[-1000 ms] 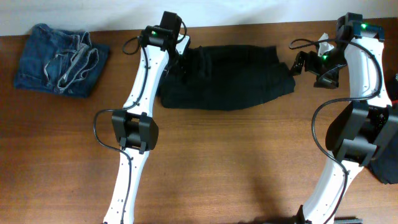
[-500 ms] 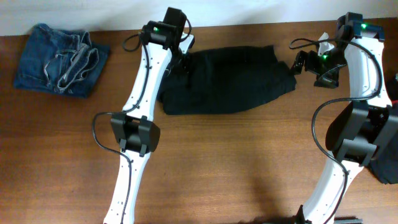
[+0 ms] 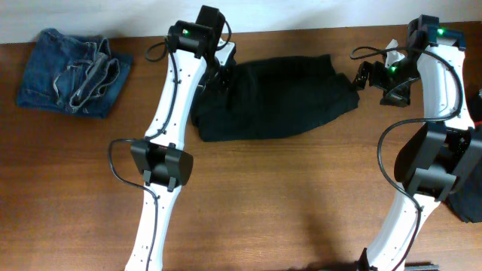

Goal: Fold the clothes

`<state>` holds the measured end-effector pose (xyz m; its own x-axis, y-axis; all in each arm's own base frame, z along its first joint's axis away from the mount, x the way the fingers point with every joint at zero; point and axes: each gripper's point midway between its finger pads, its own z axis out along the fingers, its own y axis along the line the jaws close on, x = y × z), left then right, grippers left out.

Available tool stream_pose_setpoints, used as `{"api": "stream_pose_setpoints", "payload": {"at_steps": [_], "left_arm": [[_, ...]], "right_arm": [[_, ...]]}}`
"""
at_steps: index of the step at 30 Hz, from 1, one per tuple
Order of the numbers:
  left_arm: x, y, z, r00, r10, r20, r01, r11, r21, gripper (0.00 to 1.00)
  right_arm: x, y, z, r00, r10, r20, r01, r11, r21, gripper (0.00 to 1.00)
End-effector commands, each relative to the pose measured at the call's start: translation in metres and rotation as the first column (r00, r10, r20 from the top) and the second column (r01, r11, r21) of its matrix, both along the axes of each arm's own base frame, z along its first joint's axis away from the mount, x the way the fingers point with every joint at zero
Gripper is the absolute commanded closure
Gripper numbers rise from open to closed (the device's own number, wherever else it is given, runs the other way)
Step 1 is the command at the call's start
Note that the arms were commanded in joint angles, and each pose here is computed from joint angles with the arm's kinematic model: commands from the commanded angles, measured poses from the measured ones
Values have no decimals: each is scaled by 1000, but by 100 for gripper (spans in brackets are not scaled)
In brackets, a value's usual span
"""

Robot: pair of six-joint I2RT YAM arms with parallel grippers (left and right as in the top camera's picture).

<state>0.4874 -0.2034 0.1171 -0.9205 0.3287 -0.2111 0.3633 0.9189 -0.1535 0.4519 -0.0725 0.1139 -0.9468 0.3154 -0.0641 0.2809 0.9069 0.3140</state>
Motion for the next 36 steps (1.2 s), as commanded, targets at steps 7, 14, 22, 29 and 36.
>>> {"api": "stream_pose_setpoints", "payload": {"at_steps": [7,14,22,29,36], "left_arm": [[-27,-40,27,999,-39,1,39,998,-51,99],[-36,-57,27,999,-31,-12,31,998,-58,99],[-41,-69,28,999,-48,-15,46,996,-78,99],[-53,-90,19,995,-90,-35,87,993,-82,88],[-57,-100,3,993,-108,-56,104,992,-72,70]], "right_arm": [[-1,0,-1,1000,7,-2,-7,1000,13,1],[-2,1,-2,1000,7,-4,-7,1000,14,1],[-3,1,-2,1000,7,-8,-6,1000,15,1],[-3,1,-2,1000,7,-7,-6,1000,15,1],[-3,1,-2,1000,7,-11,-6,1000,16,1]]}}
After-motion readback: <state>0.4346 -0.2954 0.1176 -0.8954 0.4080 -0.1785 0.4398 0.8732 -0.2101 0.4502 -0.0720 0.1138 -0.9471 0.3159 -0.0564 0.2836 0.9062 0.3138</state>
